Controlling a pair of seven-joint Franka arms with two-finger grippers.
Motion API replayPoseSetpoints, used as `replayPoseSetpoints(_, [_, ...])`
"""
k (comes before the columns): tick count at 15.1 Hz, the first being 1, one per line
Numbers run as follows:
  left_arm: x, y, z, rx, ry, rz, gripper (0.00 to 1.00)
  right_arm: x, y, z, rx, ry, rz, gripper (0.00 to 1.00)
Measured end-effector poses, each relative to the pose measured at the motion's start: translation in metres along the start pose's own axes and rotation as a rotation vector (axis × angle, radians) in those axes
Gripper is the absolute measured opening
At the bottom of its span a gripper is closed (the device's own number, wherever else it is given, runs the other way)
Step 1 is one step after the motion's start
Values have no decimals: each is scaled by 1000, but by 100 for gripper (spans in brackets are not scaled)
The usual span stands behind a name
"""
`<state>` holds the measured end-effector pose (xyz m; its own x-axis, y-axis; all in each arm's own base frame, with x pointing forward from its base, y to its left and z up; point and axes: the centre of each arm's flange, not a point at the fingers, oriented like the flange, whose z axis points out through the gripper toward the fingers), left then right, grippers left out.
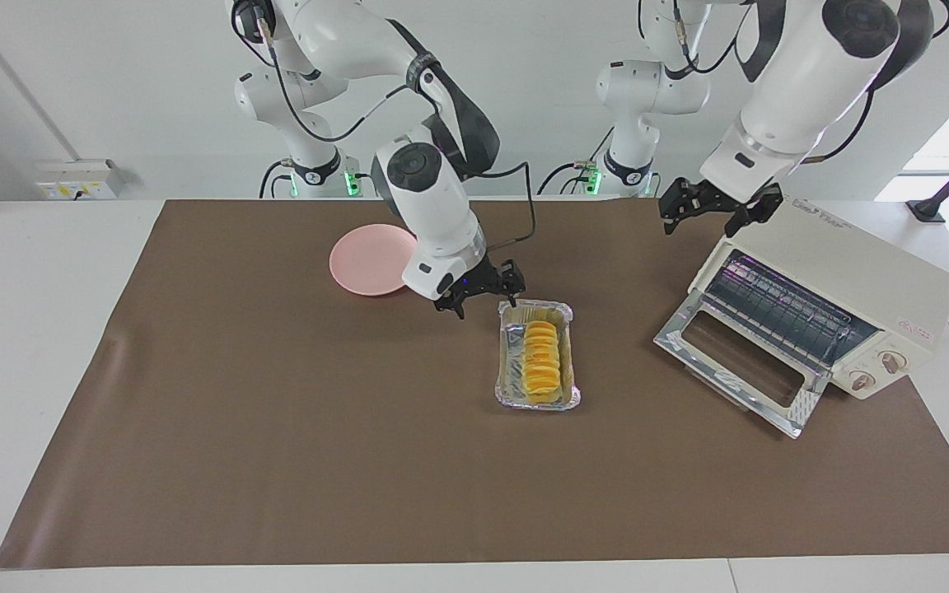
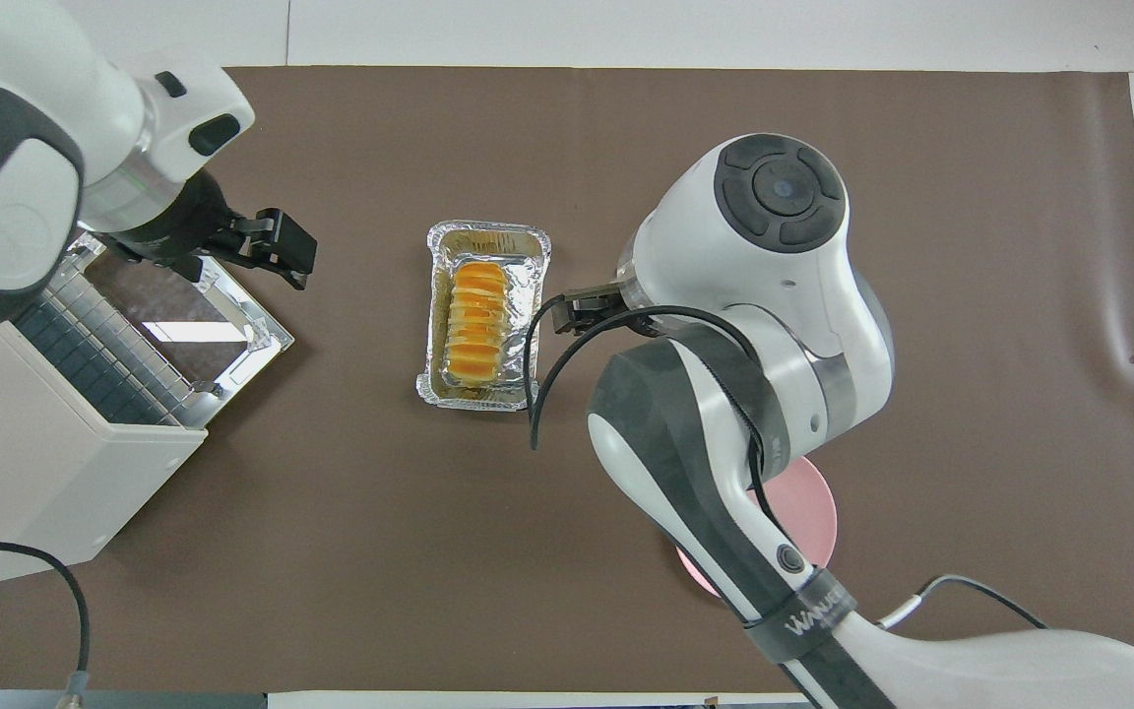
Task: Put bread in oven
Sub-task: 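Grasp the foil tray with the left gripper while the right gripper withdraws, then lift the foil tray with the left gripper onto the oven door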
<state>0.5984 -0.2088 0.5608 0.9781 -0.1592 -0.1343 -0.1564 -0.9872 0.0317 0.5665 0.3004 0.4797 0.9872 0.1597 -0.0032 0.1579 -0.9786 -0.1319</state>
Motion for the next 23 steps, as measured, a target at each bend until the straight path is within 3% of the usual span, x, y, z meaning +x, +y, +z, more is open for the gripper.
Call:
replayPoseSetpoints(3, [17,81,51,-4,58,-44,100,-16,63,-37,-59,-91,-69,100])
replayPoseSetpoints(5, [11,120,91,-3,70,-46,100,-25,110,-56,-54,-110,-64,100])
replayPoseSetpoints(8, [-3,157,147,-3,79,-74,100,-48,155,-75,-87,-97,-39,100])
replayPoseSetpoints(13, [-26,205,226,5,82,-99,100,-76,183,-103,-143,-54,-6,100])
replayPoseSetpoints(18, [-4,213,246,-14,119,-117,97,-70,203,-114,-142,-25,31,100])
replayPoseSetpoints(21, [2,216,244,-21,127,-149,83,-69,212,-118,-142,-19,49,100])
replayPoseSetpoints(23, [2,216,244,-24,129,-164,59,-69,224,-118,-142,-21,71,100])
